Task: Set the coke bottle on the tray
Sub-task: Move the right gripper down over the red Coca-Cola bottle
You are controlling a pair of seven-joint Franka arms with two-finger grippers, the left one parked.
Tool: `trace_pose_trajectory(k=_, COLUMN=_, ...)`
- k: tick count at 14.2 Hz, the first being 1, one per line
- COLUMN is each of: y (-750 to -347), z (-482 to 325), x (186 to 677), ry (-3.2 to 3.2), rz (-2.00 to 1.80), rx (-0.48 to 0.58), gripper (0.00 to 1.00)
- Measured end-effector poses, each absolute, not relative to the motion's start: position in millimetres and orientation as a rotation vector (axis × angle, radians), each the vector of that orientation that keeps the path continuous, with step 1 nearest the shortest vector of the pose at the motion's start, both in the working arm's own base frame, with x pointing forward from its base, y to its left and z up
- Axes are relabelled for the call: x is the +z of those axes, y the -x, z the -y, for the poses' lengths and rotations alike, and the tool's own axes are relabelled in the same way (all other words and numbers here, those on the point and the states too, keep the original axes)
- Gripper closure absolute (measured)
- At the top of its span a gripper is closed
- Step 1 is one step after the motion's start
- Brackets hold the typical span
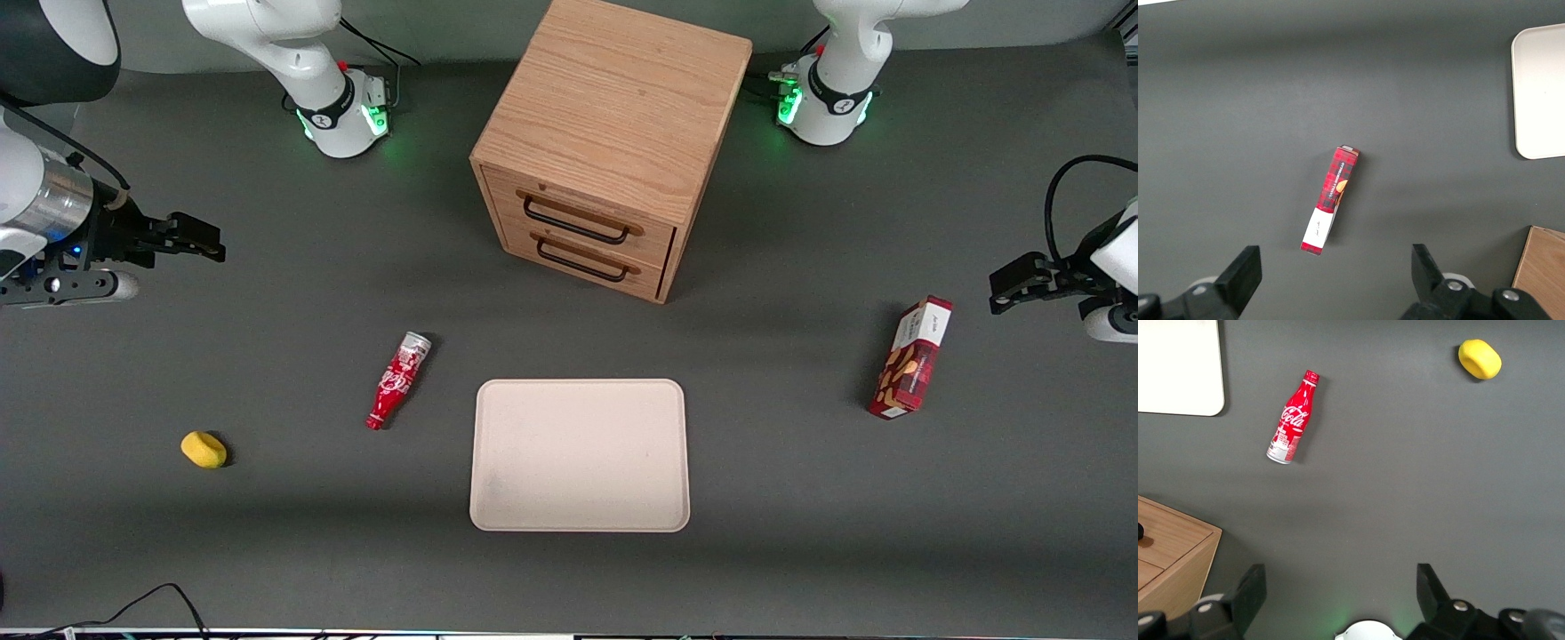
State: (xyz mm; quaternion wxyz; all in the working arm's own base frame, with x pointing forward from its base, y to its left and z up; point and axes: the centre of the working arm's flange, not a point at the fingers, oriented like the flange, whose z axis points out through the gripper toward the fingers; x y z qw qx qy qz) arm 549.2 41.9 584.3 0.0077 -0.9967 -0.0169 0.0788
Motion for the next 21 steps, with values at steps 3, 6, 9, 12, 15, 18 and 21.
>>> trace_pose_trajectory(k=3, y=-548, z=-42, x=584, ry=3.118, rz=0.045, rx=0.256, gripper=0.00)
trace_pose_trajectory(k=6, y=-548, z=-42, x=584, ry=3.118, rz=0.025, rx=0.257, gripper=0.00)
trace_pose_trajectory(k=9, y=-550, z=-51, x=581, ry=3.112, rz=-0.093, rx=0.268, gripper=0.00)
trace_pose_trajectory(k=12, y=-569, z=-94, x=562, ry=3.127, rz=-0.180, rx=0.299, gripper=0.00)
trace_pose_trajectory(k=15, y=-604, z=-150, x=520, ry=3.150, rz=-0.279, rx=0.351, gripper=0.00)
trace_pose_trajectory(k=18, y=-628, z=-178, x=471, ry=3.167, rz=-0.345, rx=0.412, gripper=0.00)
trace_pose_trajectory(k=21, y=-647, z=-199, x=427, ry=3.164, rz=-0.383, rx=0.343, gripper=0.00)
